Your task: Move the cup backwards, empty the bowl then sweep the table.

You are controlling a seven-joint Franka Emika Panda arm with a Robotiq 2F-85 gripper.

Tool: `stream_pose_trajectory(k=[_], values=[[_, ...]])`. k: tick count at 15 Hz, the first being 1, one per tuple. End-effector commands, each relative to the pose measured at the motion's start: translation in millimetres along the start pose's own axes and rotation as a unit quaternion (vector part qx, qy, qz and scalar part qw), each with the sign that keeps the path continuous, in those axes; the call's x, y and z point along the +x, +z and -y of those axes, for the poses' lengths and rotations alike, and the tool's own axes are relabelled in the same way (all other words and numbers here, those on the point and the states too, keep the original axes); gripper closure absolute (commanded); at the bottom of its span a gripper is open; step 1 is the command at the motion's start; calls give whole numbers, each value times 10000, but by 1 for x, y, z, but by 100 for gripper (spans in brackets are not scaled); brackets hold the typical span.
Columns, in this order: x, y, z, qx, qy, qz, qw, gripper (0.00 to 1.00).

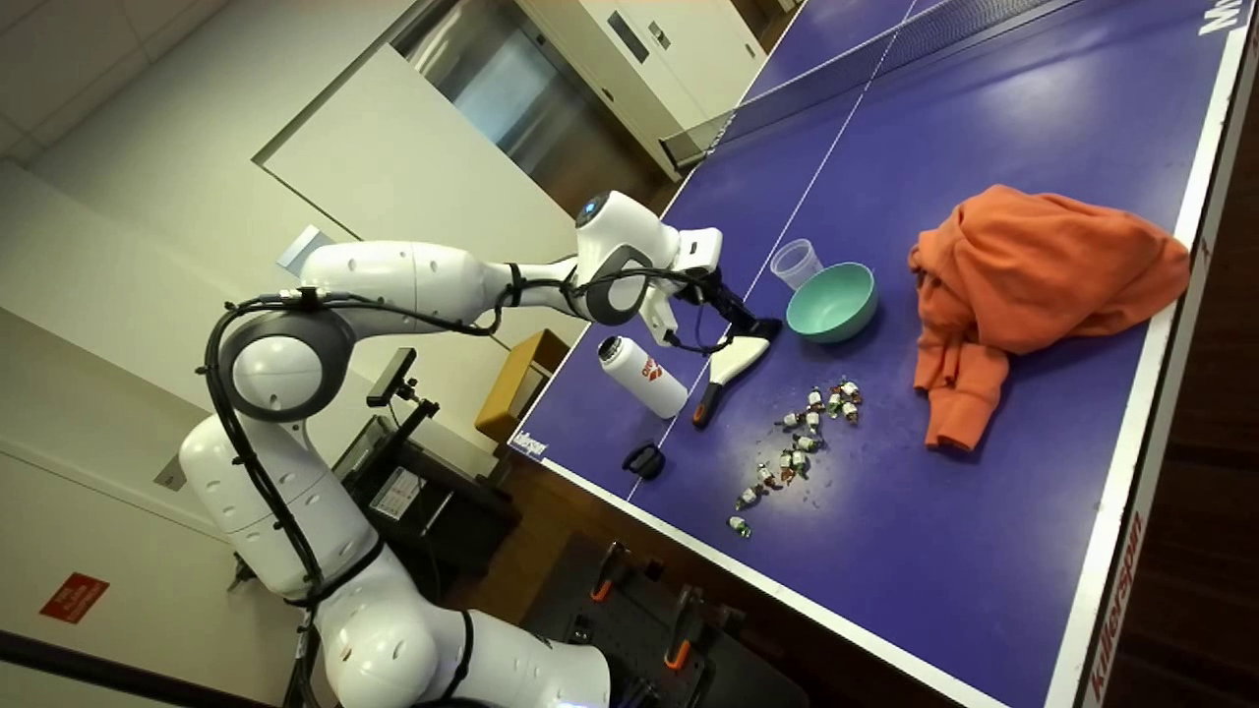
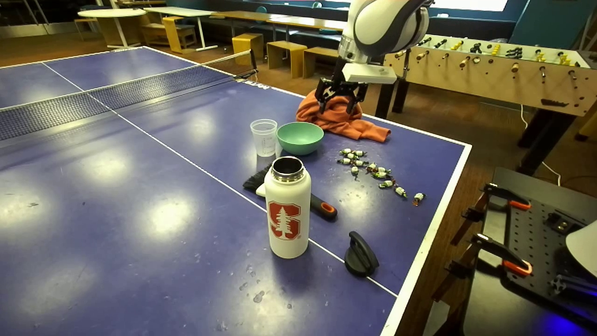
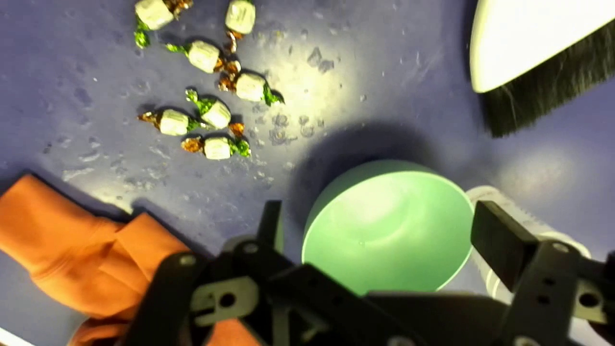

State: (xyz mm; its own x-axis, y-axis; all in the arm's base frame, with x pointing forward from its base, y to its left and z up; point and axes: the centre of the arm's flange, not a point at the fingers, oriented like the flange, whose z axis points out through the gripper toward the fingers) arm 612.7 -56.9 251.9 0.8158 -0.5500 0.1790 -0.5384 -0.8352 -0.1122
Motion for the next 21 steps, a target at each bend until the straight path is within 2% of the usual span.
stream_pose_trajectory(k=[1, 7, 8, 10, 15, 21], values=[[-45, -18, -1, -127, -544, 449, 9974, 0], [-124, -2, 20, -162, -1032, 846, 9909, 0], [-98, 8, 22, -189, -868, 787, 9929, 0], [-106, 11, 25, -204, -926, 841, 9919, 0], [-100, 11, 20, -210, -861, 812, 9927, 0], [-146, 24, 41, -82, -1694, 226, 9853, 0]])
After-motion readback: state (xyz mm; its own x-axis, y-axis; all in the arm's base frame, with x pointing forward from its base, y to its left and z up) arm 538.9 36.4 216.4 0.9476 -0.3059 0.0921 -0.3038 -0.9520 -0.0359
